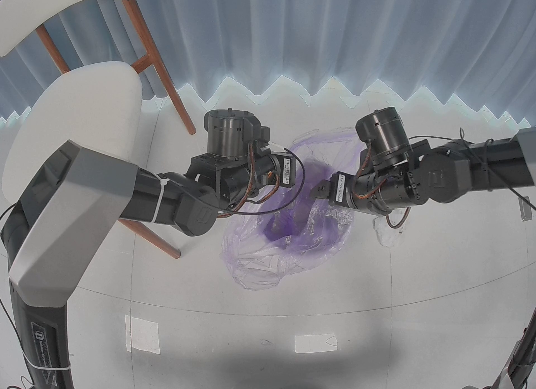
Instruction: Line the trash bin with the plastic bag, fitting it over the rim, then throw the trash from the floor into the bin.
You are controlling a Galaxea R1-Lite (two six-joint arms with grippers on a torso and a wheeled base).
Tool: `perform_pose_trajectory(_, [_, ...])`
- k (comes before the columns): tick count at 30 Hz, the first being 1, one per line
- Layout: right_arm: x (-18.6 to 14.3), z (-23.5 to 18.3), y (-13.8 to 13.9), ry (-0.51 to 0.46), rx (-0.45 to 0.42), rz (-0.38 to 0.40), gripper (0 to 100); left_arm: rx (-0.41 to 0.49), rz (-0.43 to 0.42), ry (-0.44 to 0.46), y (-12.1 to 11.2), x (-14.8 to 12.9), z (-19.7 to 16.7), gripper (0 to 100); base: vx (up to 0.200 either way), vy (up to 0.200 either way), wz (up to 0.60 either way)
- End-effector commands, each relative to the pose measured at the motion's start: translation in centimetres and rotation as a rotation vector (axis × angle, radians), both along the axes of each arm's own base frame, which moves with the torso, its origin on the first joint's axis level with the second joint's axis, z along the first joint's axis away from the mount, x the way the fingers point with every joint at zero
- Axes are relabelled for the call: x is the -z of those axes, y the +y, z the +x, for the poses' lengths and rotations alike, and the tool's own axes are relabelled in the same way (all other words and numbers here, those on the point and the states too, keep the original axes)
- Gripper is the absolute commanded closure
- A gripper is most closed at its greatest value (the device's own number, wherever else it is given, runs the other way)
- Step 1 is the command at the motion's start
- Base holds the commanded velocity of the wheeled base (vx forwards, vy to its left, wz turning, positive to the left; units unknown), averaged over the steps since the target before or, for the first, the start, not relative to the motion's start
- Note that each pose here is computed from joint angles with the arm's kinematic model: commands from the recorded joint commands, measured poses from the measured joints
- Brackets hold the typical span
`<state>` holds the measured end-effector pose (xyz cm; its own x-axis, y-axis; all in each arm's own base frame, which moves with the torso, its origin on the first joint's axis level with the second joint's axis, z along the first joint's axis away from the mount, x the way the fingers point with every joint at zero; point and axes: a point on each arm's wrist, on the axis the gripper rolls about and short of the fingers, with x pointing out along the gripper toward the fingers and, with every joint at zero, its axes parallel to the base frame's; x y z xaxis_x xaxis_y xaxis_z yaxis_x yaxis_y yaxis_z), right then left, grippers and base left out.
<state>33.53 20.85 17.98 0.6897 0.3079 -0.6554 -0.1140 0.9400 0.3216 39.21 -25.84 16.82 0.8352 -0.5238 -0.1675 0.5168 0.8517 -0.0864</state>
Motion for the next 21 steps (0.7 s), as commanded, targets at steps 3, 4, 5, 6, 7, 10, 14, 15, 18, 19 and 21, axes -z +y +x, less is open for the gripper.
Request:
perform_pose_trajectory(3, [3.1, 3.6, 2.2, 0.06, 0.039, -0.066, 0, 0.017, -0.024, -0.004, -0.8, -0.7, -0.9, 100, 0.0, 0.0, 0.0])
perform_pose_trajectory(4, [3.2, 3.8, 2.4, 0.06, 0.041, -0.069, 0, 0.017, -0.025, -0.005, -0.8, -0.7, -0.9, 100, 0.0, 0.0, 0.0])
perform_pose_trajectory(5, [3.4, 4.1, 2.5, 0.056, 0.046, -0.072, 0, 0.017, -0.025, -0.005, -0.8, -0.7, -0.9, 100, 0.0, 0.0, 0.0])
perform_pose_trajectory(6, [3.4, 4.2, 2.5, 0.052, 0.048, -0.072, 0, 0.017, -0.024, -0.004, -0.8, -0.7, -0.9, 100, 0.0, 0.0, 0.0])
perform_pose_trajectory(7, [3.7, 4.6, 2.7, 0.049, 0.056, -0.078, 0, 0.017, -0.024, -0.004, -0.8, -0.7, -0.9, 100, 0.0, 0.0, 0.0])
perform_pose_trajectory(10, [4.6, 5.3, 3.1, 0.052, 0.062, -0.086, 0, 0.017, -0.024, -0.006, -0.8, -0.7, -0.9, 100, 0.0, 0.0, 0.0])
perform_pose_trajectory(14, [5.9, 5.8, 3.2, 0.059, 0.079, -0.113, 0, 0.012, -0.023, -0.005, -0.6, -0.7, -0.8, 100, 0.0, 0.0, 0.0])
perform_pose_trajectory(15, [6.2, 5.8, 3.3, 0.063, 0.081, -0.118, 0, 0.011, -0.023, -0.005, -0.5, -0.7, -0.8, 100, 0.0, 0.0, 0.0])
perform_pose_trajectory(18, [5.8, 6.0, 3.4, 0.049, 0.082, -0.106, 100, 0.009, -0.024, -0.006, -0.5, -0.8, -0.7, 100, 0.0, 0.0, 0.0])
perform_pose_trajectory(19, [5.3, 6.0, 3.5, 0.036, 0.083, -0.097, 100, 0.008, -0.024, -0.006, -0.4, -0.8, -0.7, 100, 0.0, 0.0, 0.0])
perform_pose_trajectory(21, [4.1, 6.0, 3.5, 0.008, 0.082, -0.078, 100, 0.004, -0.023, -0.005, -0.3, -0.7, -0.6, 100, 0.0, 0.0, 0.0])
